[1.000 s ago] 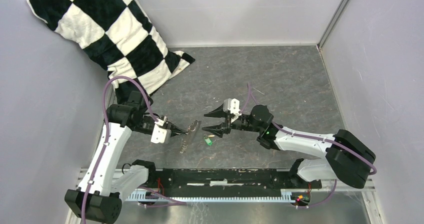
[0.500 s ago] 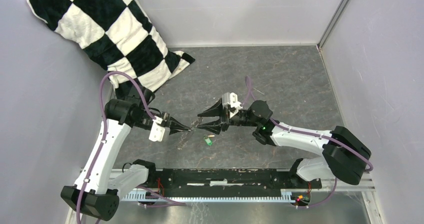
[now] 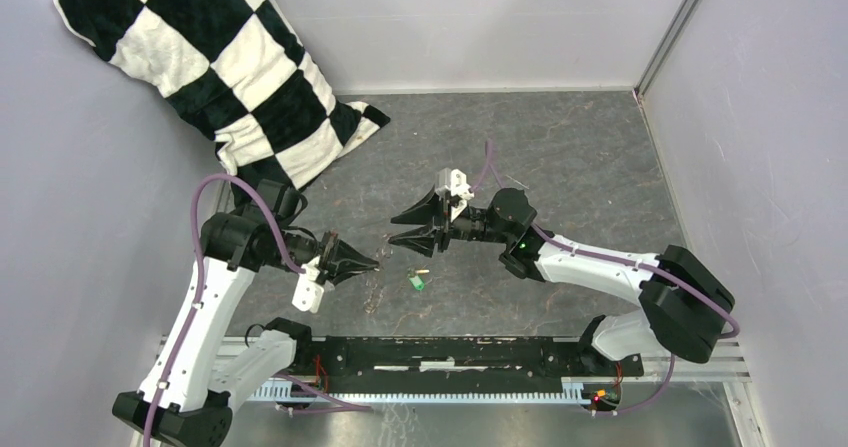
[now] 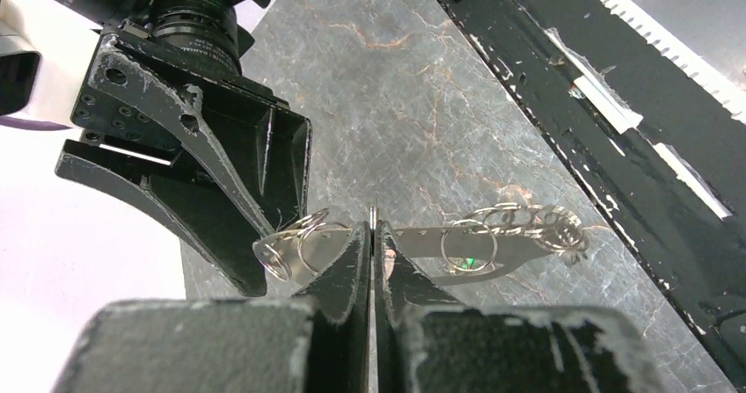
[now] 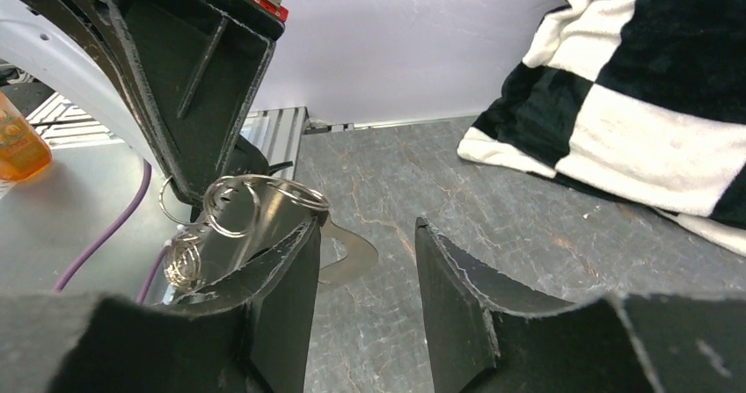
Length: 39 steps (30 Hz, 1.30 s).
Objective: Put the keys on the keyring
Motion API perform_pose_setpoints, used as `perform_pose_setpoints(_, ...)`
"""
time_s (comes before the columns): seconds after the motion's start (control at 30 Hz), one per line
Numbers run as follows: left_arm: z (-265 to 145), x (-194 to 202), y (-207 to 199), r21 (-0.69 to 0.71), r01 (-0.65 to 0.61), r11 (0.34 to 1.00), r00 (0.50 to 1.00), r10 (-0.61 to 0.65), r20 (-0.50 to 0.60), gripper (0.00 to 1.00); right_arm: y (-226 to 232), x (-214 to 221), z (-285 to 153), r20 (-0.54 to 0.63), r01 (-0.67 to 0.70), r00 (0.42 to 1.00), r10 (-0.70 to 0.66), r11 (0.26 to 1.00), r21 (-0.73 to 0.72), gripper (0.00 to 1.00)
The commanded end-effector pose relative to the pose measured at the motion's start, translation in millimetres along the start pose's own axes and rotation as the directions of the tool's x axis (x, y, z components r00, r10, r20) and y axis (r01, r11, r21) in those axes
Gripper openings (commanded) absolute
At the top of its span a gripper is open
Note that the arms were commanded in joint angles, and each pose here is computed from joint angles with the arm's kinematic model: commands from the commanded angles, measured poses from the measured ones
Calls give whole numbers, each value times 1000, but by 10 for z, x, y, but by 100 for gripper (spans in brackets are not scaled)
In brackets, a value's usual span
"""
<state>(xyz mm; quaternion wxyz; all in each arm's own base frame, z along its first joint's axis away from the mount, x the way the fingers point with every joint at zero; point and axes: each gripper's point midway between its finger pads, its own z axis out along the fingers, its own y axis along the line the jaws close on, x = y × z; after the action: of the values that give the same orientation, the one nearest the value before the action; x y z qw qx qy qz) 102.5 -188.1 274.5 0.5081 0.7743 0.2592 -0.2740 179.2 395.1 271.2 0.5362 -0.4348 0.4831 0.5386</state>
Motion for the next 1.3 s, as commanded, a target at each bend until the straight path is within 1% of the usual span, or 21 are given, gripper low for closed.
perform_pose_setpoints(0.0,9,-19,-8,0,-68,998,998,68,6,2,-16,-194,-32,20,36,999,-37,999,29,52)
perform_pose_setpoints(0.1,18,6,-29,-2,-59,998,998,59,3,2,-24,-195,-116,-3,60,998,-60,996,60,57)
perform_pose_setpoints(0.17,25,26,-44,-4,-60,998,998,60,0,2,-46,-177,-176,-36,89,996,-86,993,82,57)
perform_pose_setpoints(0.3,24,80,-29,-15,-33,999,999,33,-18,2,23,-279,-323,-50,154,987,-150,984,91,56)
perform_pose_setpoints(0.47,19,200,86,-64,54,996,997,-57,-46,2,312,-284,-383,-72,187,979,-189,982,-30,54)
perform_pose_setpoints(0.53,23,236,75,-70,56,996,997,-60,-55,2,487,-259,-329,-83,184,978,-193,977,-105,52)
perform_pose_setpoints(0.6,21,269,126,-101,99,990,993,-105,-58,2,661,-202,-256,-95,191,973,-210,965,-178,51)
perform_pose_setpoints(0.7,23,311,167,-128,117,985,990,-126,-61,2,838,-159,-126,-103,200,968,-230,950,-240,50)
perform_pose_setpoints(0.83,33,328,144,-130,162,978,984,-170,-55,2,803,-149,-23,-110,220,962,-249,949,-226,49)
perform_pose_setpoints(0.93,39,332,121,-126,167,978,983,-174,-54,2,706,-168,47,-115,244,957,-266,954,-175,49)
perform_pose_setpoints(1.03,44,334,106,-125,168,978,983,-176,-52,2,631,-133,115,-147,277,943,-298,950,-143,48)
perform_pose_setpoints(1.13,45,322,94,-121,166,979,984,-173,-49,2,577,-81,173,-183,299,930,-319,945,-131,47)
perform_pose_setpoints(1.27,42,315,99,-122,165,979,984,-172,-50,2,521,-80,211,-202,318,920,-335,941,-112,46)
